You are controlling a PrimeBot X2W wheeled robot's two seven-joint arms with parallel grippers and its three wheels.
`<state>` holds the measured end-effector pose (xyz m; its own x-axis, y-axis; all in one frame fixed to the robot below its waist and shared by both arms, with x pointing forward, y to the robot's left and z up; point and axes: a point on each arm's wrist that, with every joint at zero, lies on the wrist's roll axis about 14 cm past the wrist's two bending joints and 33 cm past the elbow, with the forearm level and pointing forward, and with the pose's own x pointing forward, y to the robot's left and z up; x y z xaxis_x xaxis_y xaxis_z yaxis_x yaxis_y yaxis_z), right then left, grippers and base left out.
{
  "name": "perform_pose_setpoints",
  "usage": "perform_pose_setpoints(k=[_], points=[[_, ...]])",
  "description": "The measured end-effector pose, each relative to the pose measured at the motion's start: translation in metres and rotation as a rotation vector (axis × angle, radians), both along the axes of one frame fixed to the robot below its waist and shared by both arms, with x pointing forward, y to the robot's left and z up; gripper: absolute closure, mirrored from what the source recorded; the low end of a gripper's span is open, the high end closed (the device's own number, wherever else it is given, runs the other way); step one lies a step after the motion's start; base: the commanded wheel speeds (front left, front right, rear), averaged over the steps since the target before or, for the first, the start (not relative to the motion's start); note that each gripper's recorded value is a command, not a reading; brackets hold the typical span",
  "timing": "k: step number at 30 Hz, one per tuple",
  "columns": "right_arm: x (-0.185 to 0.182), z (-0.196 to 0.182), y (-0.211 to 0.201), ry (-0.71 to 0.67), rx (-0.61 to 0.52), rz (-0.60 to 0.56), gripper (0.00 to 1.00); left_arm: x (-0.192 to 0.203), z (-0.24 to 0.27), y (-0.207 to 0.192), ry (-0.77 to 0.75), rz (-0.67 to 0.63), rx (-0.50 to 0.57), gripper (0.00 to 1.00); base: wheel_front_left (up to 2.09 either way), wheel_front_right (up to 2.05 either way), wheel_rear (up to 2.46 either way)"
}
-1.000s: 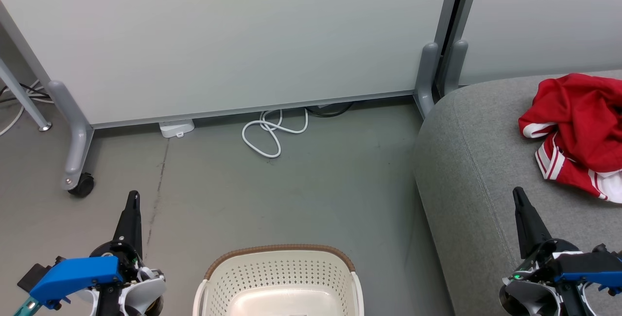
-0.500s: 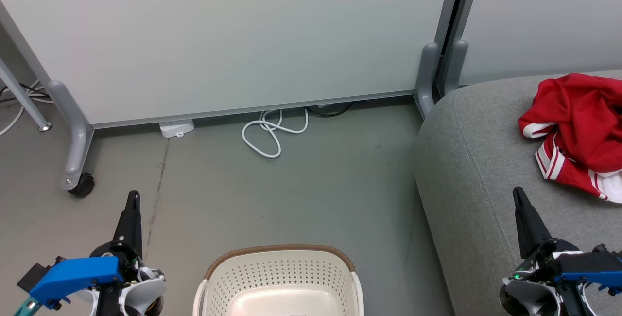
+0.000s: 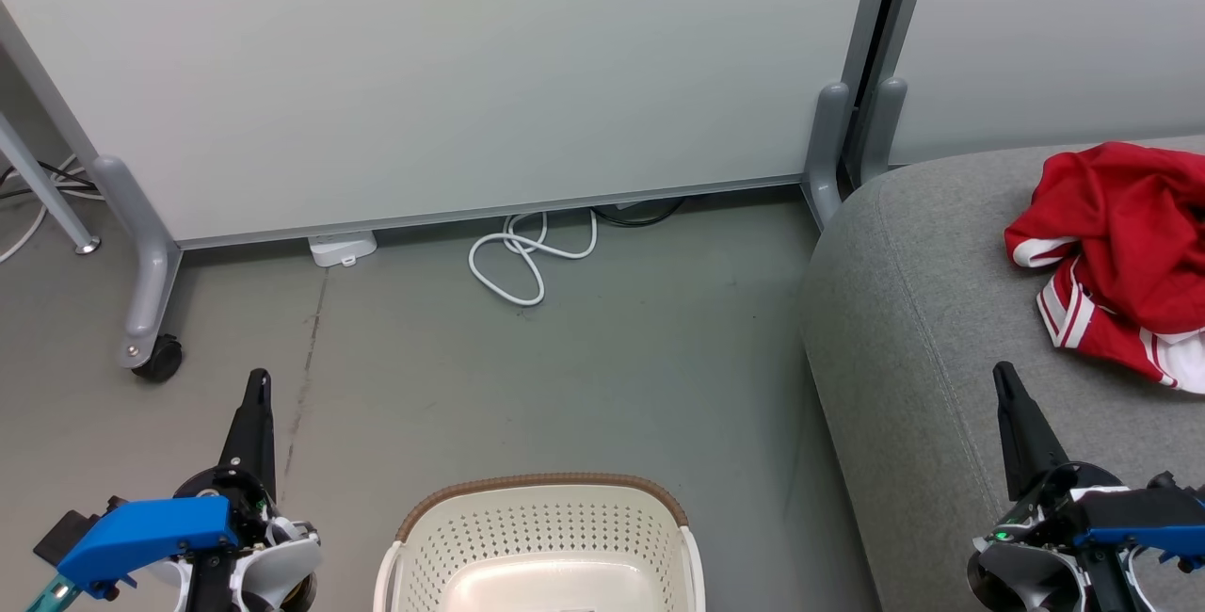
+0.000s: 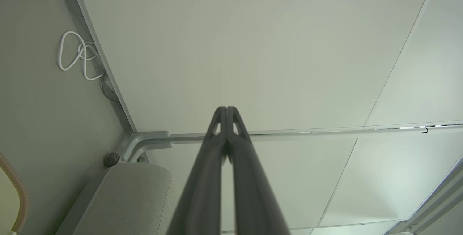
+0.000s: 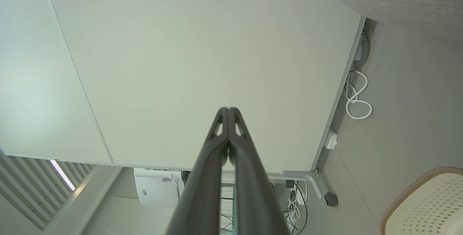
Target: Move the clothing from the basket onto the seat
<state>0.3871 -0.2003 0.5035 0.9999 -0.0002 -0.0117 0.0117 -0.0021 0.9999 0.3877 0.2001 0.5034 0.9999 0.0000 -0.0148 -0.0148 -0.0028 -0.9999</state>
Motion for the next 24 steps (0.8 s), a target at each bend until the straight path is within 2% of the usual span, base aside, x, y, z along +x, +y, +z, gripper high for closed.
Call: perform_pose_setpoints(k=[24], points=[[0.0003, 0.0004, 0.0, -0.001, 0.0, 0.0, 1.0, 0.0, 0.0, 0.0, 0.0, 0.0, 0.0, 1.0, 0.0, 0.0, 0.0]])
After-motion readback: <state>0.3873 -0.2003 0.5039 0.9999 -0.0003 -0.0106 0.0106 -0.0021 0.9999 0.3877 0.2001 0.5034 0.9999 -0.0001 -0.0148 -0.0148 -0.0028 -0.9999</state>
